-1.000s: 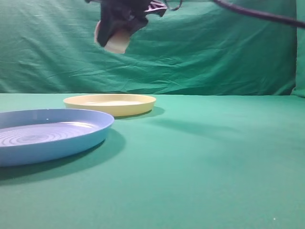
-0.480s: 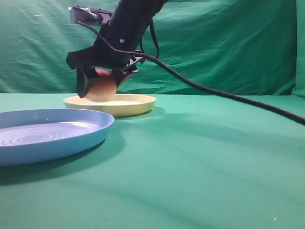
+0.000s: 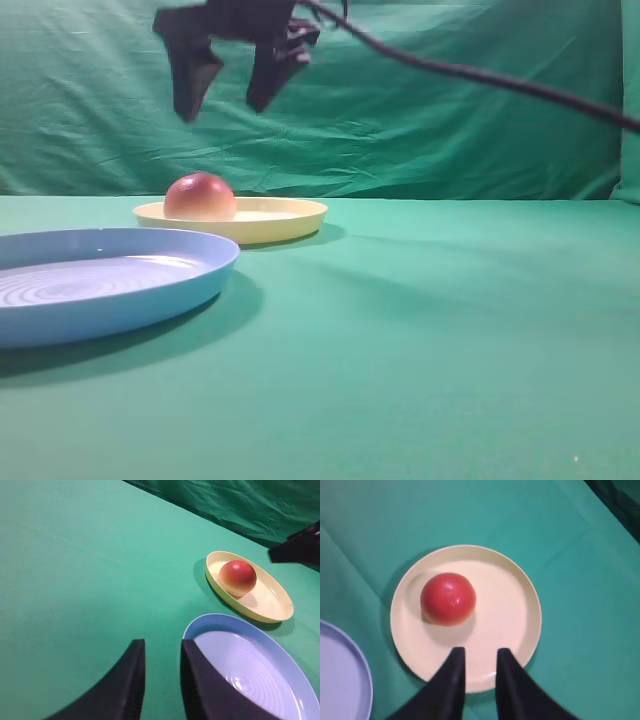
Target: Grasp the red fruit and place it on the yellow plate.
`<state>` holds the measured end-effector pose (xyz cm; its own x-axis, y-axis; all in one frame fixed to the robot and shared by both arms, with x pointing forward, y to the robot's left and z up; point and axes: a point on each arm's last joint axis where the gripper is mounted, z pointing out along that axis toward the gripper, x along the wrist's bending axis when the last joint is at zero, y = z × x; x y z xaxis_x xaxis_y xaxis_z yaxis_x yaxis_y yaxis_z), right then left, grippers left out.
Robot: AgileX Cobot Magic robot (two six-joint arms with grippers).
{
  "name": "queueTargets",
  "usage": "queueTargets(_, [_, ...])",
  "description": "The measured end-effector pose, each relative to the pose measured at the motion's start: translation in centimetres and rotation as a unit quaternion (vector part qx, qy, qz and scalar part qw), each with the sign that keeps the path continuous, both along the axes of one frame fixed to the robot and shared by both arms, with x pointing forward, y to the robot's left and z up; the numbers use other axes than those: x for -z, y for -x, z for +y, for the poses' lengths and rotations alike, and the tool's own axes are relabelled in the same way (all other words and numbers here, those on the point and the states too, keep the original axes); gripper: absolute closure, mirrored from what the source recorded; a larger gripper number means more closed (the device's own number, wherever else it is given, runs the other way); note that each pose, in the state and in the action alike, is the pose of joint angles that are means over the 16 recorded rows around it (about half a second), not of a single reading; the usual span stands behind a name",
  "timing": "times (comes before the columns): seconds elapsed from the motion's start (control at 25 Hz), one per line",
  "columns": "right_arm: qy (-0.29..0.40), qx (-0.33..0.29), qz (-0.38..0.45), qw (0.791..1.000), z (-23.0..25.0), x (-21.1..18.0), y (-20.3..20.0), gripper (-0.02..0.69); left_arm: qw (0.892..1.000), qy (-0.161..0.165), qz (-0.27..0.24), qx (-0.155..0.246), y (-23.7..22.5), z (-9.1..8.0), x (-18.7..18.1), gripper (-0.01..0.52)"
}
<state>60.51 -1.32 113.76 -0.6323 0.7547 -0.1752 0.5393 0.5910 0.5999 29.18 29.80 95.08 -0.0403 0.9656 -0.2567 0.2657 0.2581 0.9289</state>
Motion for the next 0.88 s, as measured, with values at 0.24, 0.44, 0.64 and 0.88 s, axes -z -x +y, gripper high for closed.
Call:
queueTargets(0.24, [-0.027,0.039,-0.019,0.999,-4.2,-6.6,4.6,0.656,1.000,0.000,0.000,0.000,0.0,0.0,0.0,0.357])
queueTargets(0.44, [-0.059,0.048,-0.041,0.996,-8.2,-10.0,9.5,0.665,1.000,0.000,0.000,0.000,0.0,0.0,0.0,0.357])
queueTargets(0.64, [-0.091,0.038,-0.066,0.993,-12.9,-10.4,15.6,0.665,1.000,0.000,0.000,0.000,0.0,0.0,0.0,0.357])
queueTargets(0.88, [-0.139,0.022,-0.106,0.984,-18.8,-7.4,23.2,0.665,1.000,0.000,0.000,0.000,0.0,0.0,0.0,0.357])
